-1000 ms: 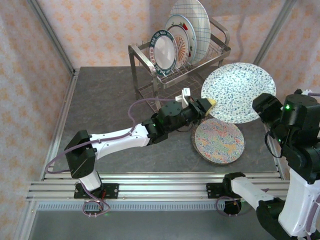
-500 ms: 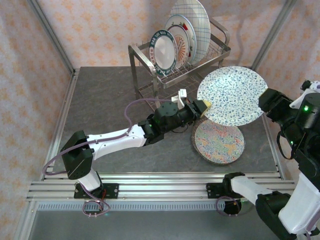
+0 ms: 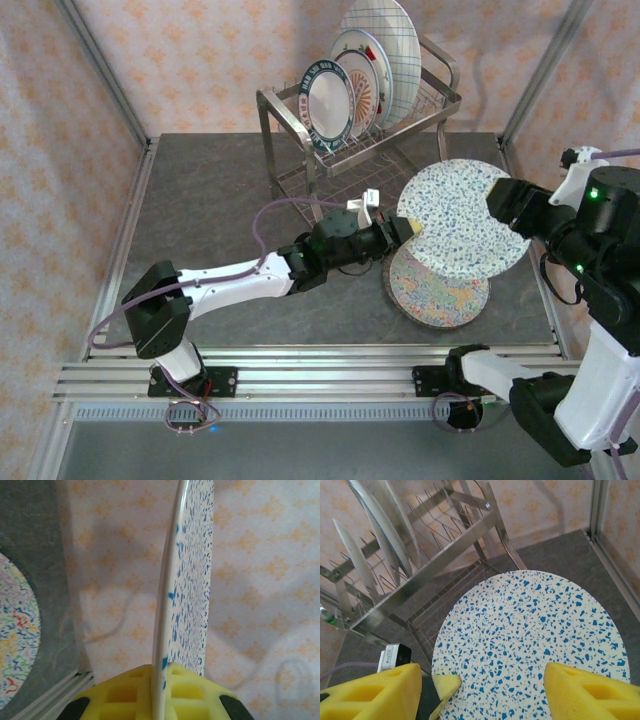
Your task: Unload the plates from the dish rack
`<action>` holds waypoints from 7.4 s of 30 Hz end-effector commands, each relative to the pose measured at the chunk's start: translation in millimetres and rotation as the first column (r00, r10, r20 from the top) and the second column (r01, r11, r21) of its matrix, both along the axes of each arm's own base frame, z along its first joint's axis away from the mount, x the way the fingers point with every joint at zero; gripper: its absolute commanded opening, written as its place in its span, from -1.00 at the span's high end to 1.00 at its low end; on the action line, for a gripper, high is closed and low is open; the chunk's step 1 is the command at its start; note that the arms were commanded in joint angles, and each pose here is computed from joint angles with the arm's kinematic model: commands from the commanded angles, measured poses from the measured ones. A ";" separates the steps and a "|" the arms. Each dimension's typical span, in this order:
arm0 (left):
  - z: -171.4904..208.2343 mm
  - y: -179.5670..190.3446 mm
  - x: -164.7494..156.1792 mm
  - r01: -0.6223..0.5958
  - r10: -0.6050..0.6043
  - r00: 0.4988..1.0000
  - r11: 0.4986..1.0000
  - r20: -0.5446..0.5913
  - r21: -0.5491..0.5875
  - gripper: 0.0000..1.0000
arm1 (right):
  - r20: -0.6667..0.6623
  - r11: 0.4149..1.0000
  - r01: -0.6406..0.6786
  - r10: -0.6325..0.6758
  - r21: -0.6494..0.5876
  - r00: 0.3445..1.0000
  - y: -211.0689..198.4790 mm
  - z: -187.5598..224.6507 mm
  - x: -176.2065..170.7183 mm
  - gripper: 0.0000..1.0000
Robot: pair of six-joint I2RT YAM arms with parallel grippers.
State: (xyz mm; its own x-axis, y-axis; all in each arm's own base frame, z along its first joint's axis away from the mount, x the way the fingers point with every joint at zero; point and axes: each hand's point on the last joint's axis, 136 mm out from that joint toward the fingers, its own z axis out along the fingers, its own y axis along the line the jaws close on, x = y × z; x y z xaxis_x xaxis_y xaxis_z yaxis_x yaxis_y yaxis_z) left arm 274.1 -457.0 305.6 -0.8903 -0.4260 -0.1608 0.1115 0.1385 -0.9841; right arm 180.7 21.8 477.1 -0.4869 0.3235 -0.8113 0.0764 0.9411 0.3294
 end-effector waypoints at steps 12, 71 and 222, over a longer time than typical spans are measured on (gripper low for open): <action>-67.3 -12.2 0.3 0.038 -0.041 0.998 0.995 0.038 0.089 1.00 | -0.110 1.000 -0.005 0.005 -0.003 0.994 1.3 -30.8 -5.8 -0.29; -208.2 -21.4 10.3 0.002 0.033 0.991 0.964 -0.129 0.266 1.00 | -0.140 0.997 -0.035 0.044 0.064 0.989 13.7 -48.9 -0.3 -0.28; 248.6 268.5 -47.6 -0.716 0.482 0.436 0.697 0.760 -0.032 -0.56 | 0.328 0.825 -0.562 0.546 -0.051 0.771 140.2 33.4 294.4 0.50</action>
State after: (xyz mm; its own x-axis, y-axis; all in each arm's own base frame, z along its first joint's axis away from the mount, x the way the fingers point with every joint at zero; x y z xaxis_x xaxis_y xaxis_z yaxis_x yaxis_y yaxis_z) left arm 231.3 -194.4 542.8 0.0038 -0.6104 -0.7921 0.4764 0.6975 -0.5352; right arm 480.2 158.8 487.4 -0.3810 0.1064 -0.9184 -0.5308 0.7881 0.3115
